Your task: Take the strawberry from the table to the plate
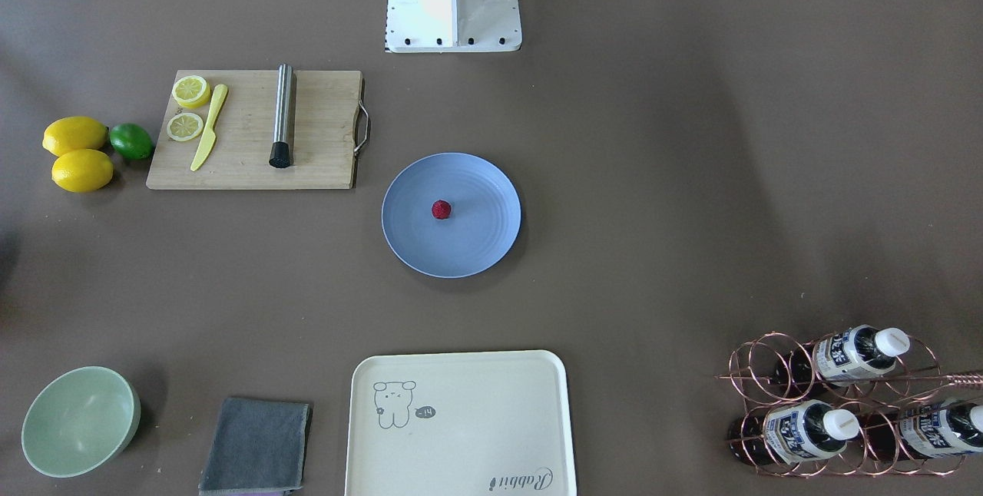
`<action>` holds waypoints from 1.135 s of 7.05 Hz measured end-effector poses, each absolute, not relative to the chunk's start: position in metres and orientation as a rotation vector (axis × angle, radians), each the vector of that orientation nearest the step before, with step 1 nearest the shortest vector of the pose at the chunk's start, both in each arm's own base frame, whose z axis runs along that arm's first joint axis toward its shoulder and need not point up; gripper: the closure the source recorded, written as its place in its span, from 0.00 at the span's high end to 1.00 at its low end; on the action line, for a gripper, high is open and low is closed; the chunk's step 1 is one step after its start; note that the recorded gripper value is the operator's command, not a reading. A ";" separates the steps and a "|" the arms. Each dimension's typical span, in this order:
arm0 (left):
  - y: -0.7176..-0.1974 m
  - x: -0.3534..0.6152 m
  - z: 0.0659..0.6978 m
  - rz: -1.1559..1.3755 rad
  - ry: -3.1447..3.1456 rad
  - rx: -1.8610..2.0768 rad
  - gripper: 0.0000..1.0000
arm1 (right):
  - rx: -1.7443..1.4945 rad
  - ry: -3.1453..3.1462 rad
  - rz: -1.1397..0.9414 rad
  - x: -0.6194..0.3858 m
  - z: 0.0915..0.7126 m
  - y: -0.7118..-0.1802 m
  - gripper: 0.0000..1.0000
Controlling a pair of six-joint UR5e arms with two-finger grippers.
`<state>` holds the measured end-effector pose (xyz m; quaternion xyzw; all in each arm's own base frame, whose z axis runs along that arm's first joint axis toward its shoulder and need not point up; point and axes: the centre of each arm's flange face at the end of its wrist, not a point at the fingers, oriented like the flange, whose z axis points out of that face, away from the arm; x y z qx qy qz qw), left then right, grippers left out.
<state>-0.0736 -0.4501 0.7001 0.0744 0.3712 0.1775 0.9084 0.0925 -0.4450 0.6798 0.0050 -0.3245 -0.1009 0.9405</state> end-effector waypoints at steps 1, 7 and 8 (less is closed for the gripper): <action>-0.450 -0.074 0.701 0.366 0.767 0.153 0.98 | 0.010 -0.663 -0.206 0.092 0.680 -0.445 1.00; -0.449 -0.073 0.702 0.362 0.769 0.144 0.98 | 0.008 -0.664 -0.206 0.092 0.681 -0.443 1.00; -0.449 -0.073 0.702 0.361 0.769 0.143 0.98 | 0.007 -0.664 -0.206 0.092 0.681 -0.443 1.00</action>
